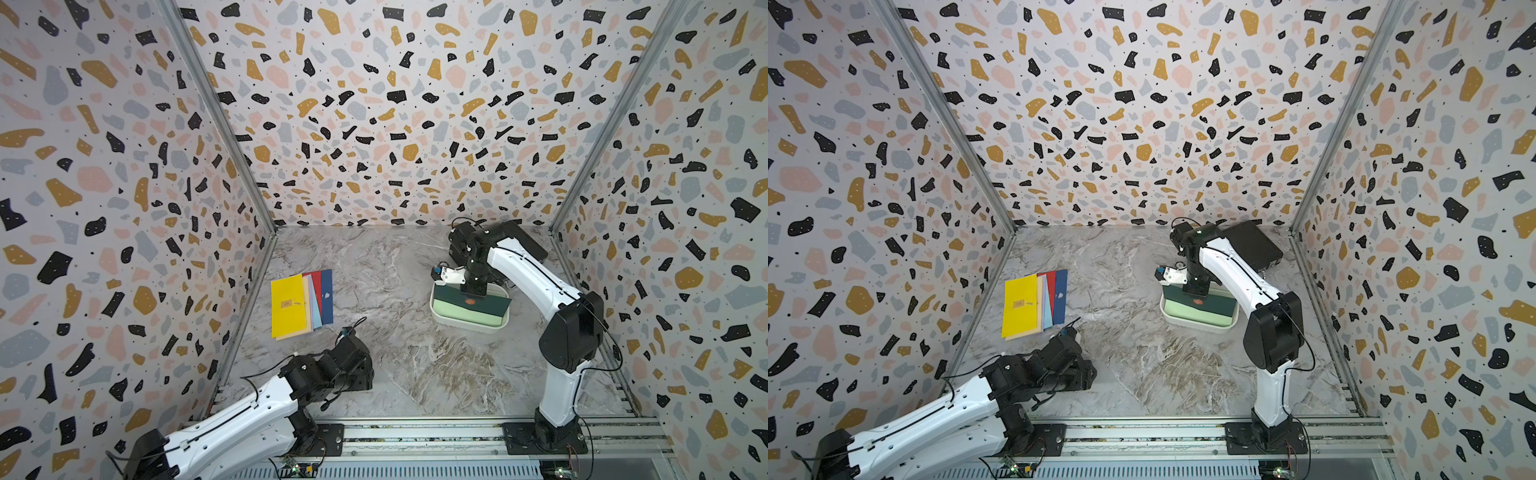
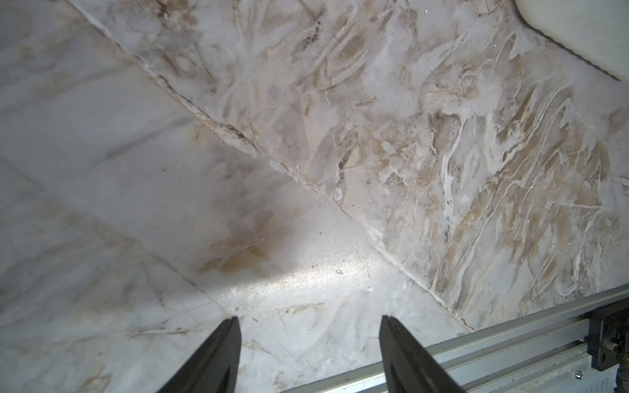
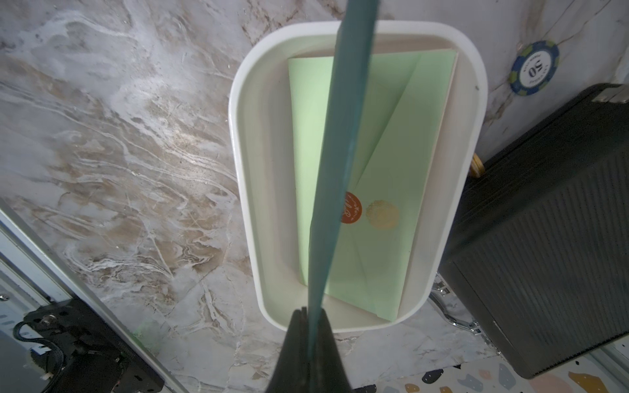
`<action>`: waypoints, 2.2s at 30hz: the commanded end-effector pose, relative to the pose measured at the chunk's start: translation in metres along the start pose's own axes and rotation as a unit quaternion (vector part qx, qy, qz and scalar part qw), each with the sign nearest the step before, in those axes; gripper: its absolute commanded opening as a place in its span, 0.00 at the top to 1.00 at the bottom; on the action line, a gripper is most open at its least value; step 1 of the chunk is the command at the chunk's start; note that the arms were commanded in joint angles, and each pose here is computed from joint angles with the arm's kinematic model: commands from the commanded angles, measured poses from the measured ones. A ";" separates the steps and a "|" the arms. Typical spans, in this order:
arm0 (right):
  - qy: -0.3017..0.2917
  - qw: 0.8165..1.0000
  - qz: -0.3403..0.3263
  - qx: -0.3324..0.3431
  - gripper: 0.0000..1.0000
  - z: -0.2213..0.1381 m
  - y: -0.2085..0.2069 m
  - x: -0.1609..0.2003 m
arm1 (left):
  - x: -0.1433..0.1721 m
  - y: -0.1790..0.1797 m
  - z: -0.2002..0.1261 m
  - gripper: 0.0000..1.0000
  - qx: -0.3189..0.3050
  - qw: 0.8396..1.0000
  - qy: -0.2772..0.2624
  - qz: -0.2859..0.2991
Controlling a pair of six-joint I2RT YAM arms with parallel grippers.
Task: Put the sealed envelopes into the storage box
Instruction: Place the envelope in the storage box, then move the envelope to the center of the board.
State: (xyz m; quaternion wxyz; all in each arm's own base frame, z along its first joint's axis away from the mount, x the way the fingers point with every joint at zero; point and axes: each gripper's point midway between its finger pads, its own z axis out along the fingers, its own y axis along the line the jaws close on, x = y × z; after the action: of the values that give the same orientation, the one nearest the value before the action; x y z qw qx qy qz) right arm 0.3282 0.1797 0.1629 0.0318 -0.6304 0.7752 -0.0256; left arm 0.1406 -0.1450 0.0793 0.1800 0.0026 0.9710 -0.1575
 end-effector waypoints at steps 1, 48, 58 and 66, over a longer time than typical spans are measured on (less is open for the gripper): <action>0.000 1.000 -0.004 -0.020 1.00 0.003 0.004 0.004 | -0.002 -0.003 -0.002 0.31 0.009 1.000 -0.005 0.005; -0.392 0.782 0.468 0.128 0.37 -0.065 -0.031 0.001 | -0.185 0.082 -0.008 0.26 -0.161 0.973 -0.085 -0.141; -0.402 0.788 0.466 -0.033 0.36 -0.014 0.031 -0.018 | -0.249 0.182 0.027 0.24 -0.243 0.934 -0.061 -0.253; -0.420 0.803 0.423 0.019 0.32 -0.029 0.046 -0.004 | -0.255 0.219 0.075 0.24 -0.242 0.929 0.012 -0.280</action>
State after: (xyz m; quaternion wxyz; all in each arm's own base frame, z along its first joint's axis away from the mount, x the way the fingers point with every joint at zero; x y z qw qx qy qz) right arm 0.2843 0.1924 0.1726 0.3444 -0.1724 0.8903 0.2431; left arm 0.4185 0.0591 0.0360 0.1303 -0.3292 0.9342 0.0433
